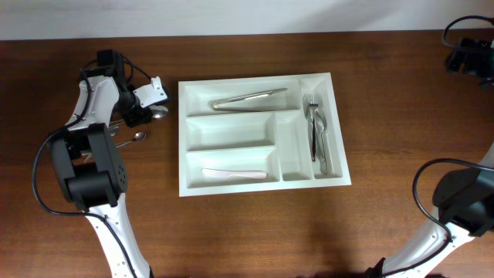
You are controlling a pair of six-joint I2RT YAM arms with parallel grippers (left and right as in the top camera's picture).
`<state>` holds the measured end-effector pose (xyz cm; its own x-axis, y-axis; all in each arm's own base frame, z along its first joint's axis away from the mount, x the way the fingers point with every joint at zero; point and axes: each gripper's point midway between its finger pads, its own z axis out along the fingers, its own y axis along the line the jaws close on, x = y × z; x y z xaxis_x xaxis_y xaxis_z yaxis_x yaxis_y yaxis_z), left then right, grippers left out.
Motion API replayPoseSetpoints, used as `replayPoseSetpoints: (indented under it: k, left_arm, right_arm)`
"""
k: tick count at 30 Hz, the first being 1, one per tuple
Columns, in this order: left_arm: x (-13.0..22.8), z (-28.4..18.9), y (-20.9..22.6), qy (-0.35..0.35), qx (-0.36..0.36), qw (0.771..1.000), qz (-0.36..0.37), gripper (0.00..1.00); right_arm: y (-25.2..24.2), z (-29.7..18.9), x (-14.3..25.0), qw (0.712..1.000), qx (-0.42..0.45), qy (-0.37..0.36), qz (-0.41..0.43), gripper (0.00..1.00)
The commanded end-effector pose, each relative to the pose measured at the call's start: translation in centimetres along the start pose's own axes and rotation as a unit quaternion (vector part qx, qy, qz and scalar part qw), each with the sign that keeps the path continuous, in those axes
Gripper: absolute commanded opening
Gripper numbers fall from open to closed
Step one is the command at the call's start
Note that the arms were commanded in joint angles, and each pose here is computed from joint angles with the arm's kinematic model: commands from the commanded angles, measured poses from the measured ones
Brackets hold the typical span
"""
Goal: Pack container
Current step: 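Lower left gripper and grasp a silver spoon by its handle, then lift the spoon with left gripper toward the tray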
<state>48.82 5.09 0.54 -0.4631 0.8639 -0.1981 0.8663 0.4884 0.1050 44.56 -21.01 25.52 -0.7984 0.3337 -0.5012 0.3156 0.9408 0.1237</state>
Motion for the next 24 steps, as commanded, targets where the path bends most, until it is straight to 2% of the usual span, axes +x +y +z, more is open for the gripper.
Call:
replayPoseSetpoints:
  k: [1, 6, 24]
  left_arm:
    - [-0.51, 0.41, -0.17, -0.021, 0.012, 1.0, 0.003, 0.43]
    - [-0.57, 0.4, -0.17, -0.023, 0.012, 1.0, 0.005, 0.41]
    - [-0.56, 0.31, -0.28, -0.022, 0.015, 1.0, 0.004, 0.11]
  right_arm:
    - [-0.1, -0.23, 0.03, 1.0, 0.003, -0.001, 0.005, 0.99]
    - [-0.1, -0.23, 0.03, 1.0, 0.003, -0.001, 0.005, 0.99]
    - [-0.1, -0.23, 0.03, 1.0, 0.003, -0.001, 0.005, 0.99]
